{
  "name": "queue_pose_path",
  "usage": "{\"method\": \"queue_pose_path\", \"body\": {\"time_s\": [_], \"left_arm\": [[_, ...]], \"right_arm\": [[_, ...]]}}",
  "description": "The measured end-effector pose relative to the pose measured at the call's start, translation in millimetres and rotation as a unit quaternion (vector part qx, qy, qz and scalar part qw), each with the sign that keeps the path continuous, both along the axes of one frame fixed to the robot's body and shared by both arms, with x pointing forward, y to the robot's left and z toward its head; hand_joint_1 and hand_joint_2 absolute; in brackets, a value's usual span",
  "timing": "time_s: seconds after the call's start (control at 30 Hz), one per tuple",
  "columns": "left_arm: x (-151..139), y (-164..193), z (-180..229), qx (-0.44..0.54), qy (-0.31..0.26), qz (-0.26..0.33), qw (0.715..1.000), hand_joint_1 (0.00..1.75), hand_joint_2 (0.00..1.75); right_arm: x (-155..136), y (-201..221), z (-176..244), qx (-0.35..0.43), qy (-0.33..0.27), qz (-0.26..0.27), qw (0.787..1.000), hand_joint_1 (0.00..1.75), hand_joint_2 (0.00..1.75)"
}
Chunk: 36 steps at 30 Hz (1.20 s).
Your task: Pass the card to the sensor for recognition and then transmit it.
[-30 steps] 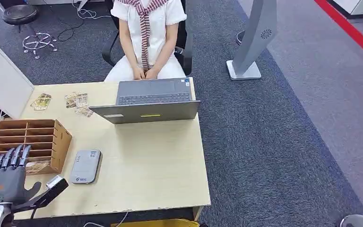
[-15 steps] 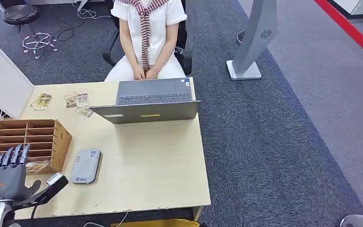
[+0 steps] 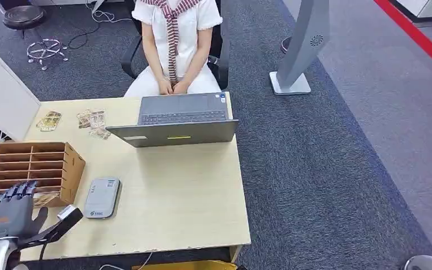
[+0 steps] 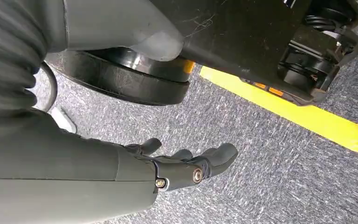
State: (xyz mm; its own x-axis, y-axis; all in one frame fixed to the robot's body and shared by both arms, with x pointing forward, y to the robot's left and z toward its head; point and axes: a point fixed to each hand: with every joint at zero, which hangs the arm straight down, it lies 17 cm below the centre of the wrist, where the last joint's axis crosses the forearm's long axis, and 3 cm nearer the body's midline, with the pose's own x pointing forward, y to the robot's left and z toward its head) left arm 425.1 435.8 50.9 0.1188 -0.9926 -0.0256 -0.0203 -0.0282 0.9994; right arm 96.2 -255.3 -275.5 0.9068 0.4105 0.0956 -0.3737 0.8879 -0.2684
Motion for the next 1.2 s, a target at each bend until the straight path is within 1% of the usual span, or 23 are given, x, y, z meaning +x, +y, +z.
{"method": "queue_pose_path", "body": {"time_s": [1.0, 1.2], "left_arm": [[0, -3, -4, -0.017, 0.002, -0.008, 1.000, 1.75, 1.75], [-1, -11, 5, -0.025, -0.019, -0.024, 0.999, 1.75, 1.75]], "right_arm": [[0, 0, 0, 0.000, 0.000, -0.001, 1.000, 0.00, 1.75], [0, 0, 0, 0.001, 0.001, -0.003, 1.000, 0.00, 1.75]]}}
